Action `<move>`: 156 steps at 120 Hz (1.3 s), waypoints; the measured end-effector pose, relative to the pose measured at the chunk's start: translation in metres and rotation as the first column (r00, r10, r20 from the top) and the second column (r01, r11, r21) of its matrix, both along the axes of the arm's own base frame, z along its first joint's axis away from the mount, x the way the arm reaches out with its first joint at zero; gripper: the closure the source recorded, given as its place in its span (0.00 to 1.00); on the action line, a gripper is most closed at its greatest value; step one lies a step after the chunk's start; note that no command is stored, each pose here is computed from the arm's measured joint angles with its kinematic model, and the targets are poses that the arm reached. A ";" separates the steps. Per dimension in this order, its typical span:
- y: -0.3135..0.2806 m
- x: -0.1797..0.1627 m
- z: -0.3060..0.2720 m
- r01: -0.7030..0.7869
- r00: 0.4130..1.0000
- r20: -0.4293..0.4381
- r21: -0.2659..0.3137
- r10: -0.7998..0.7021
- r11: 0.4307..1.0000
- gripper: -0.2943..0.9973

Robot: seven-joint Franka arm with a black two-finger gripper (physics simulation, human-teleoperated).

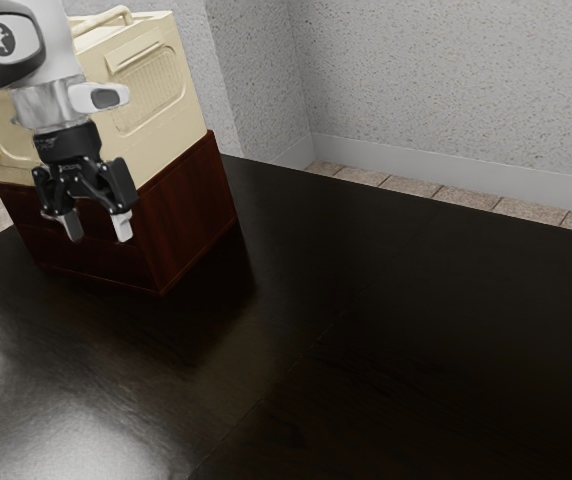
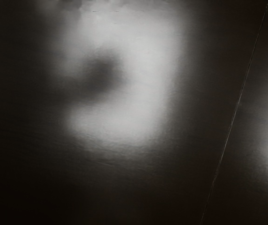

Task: Pull the drawer handle with one arm to open the drawer

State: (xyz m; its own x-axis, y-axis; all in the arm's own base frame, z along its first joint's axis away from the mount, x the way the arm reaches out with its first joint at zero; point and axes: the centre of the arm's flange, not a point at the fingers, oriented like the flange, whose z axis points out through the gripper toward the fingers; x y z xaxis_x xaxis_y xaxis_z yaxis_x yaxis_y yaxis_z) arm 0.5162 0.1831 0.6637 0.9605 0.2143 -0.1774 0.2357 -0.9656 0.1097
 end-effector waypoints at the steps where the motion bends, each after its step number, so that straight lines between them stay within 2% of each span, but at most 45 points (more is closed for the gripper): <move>1: 0.000 0.001 0.001 0.000 1.000 0.010 0.003 0.000 1.000 0.23; 15: 0.004 0.014 0.008 -0.001 0.993 0.116 0.032 -0.002 0.999 0.23; 38: 0.013 0.018 0.028 0.012 0.976 0.216 0.068 -0.026 0.998 0.23; 46: 0.035 -0.010 0.093 0.013 0.944 0.324 0.128 -0.055 0.992 0.23; 52: 0.052 -0.036 0.125 0.037 0.925 0.366 0.171 -0.098 0.985 0.23; 64: 0.088 -0.074 0.144 0.115 0.910 0.368 0.220 -0.192 0.969 0.23; 73: 0.095 -0.092 0.153 0.267 0.870 0.347 0.265 -0.350 0.927 0.23; 82: 0.096 -0.094 0.149 0.456 0.787 0.320 0.273 -0.527 0.847 0.23; 93: 0.128 -0.117 0.138 0.592 0.683 0.359 0.238 -0.636 0.770 0.23; 104: 0.170 -0.167 0.149 0.640 0.616 0.362 0.287 -0.699 0.713 0.23; 112: 0.186 -0.181 0.150 0.701 0.540 0.352 0.315 -0.764 0.640 0.23; 119: 0.194 -0.157 0.129 0.793 0.420 0.354 0.305 -0.836 0.527 0.23; 128: 0.178 -0.104 0.101 0.904 0.211 0.347 0.285 -0.914 0.317 0.23; 134: 0.166 -0.085 0.092 0.939 0.097 0.333 0.282 -0.938 0.198 0.23; 142: 0.166 -0.079 0.084 0.955 -0.005 0.314 0.282 -0.949 0.088 0.23; 156: 0.169 -0.074 0.077 0.955 -0.150 0.291 0.289 -0.945 -0.063 0.23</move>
